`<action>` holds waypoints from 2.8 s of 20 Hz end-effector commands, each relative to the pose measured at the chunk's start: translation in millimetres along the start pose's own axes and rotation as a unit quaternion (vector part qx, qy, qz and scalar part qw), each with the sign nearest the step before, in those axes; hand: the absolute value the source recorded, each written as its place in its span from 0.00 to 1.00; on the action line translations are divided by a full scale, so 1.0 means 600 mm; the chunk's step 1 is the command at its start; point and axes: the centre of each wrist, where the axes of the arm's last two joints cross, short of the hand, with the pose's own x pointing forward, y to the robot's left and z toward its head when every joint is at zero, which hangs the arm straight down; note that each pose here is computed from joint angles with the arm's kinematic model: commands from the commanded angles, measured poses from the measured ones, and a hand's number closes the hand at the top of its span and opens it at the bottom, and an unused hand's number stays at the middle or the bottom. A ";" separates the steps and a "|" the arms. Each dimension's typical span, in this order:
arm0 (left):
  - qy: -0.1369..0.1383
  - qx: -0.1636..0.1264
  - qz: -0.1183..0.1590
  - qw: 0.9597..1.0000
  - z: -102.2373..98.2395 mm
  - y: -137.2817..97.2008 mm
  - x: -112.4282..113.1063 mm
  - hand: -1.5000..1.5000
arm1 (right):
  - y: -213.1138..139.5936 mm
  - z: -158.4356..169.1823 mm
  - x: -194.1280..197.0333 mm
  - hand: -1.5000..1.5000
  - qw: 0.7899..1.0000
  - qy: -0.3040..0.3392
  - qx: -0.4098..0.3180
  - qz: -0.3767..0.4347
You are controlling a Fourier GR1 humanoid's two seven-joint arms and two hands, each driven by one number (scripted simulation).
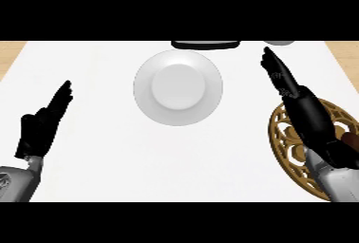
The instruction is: Pick the croissant from the placemat and place it in the plate
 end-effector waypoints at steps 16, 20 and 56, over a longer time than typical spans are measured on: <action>-0.004 0.057 -0.050 0.997 0.087 0.023 -0.078 0.50 | -0.166 0.216 -0.031 0.00 0.789 0.035 -0.610 -0.064; -0.007 0.051 -0.053 0.997 0.134 0.029 -0.111 0.50 | -0.135 0.261 0.014 0.00 0.839 0.065 -0.536 -0.071; -0.011 0.040 -0.045 0.998 0.108 0.009 -0.075 0.50 | -0.341 0.208 -0.061 0.00 0.845 0.519 -0.104 0.081</action>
